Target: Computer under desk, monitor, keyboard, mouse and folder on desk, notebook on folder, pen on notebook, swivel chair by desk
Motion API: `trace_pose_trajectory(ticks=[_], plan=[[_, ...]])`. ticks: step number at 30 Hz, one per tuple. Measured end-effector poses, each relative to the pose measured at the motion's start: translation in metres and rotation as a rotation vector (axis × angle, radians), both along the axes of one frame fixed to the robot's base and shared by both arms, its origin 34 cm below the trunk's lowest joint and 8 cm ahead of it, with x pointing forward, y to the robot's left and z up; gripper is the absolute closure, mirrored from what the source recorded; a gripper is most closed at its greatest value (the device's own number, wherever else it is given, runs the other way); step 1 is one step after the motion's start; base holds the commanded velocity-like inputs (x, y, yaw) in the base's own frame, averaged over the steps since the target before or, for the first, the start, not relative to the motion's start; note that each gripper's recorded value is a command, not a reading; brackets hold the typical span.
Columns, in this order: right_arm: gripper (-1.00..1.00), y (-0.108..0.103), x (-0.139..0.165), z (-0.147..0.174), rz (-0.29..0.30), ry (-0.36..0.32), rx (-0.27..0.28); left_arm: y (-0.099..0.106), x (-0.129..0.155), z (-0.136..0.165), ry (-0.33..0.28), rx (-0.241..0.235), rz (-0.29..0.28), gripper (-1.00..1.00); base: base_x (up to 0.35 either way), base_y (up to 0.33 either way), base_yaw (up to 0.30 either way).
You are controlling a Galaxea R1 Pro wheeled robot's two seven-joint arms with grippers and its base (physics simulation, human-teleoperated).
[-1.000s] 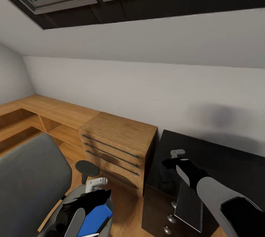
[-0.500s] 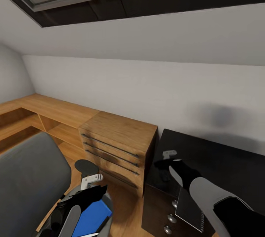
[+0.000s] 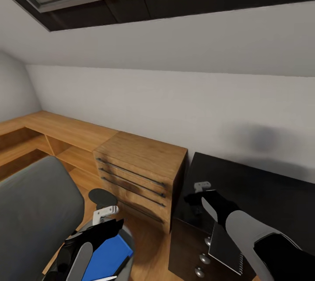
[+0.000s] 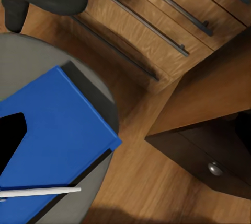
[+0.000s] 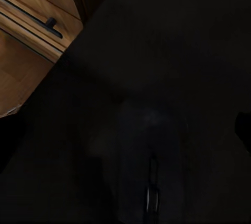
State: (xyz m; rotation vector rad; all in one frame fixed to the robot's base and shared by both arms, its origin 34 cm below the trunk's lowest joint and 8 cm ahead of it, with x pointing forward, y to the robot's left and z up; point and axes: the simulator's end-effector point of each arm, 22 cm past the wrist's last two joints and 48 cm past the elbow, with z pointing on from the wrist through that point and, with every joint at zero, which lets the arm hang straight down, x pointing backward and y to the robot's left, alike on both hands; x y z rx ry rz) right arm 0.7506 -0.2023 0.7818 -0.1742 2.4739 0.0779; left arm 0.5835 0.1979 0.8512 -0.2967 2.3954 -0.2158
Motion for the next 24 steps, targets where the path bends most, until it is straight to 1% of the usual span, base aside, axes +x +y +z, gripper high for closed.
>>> trace_pose_trajectory(ticks=[5,10,20,24], plan=[[-1.00,-0.002,-0.004,-0.004,-0.003,0.025,-0.003,0.001,0.000,0.000,0.000,0.000,0.002,-1.00,0.000,0.000,0.000],[-1.00,-0.012,-0.017,-0.019,-0.017,0.071,-0.015,0.001,0.000,-0.001,0.000,0.000,0.003,-1.00,0.000,0.000,0.000],[-1.00,-0.017,-0.018,-0.035,-0.020,0.077,-0.016,0.001,0.002,-0.015,0.000,-0.002,0.002,-1.00,0.000,0.000,0.000],[-1.00,-0.017,-0.018,-0.035,-0.020,0.077,-0.017,0.000,0.002,-0.015,-0.001,-0.002,0.002,-1.00,0.000,0.000,0.000]])
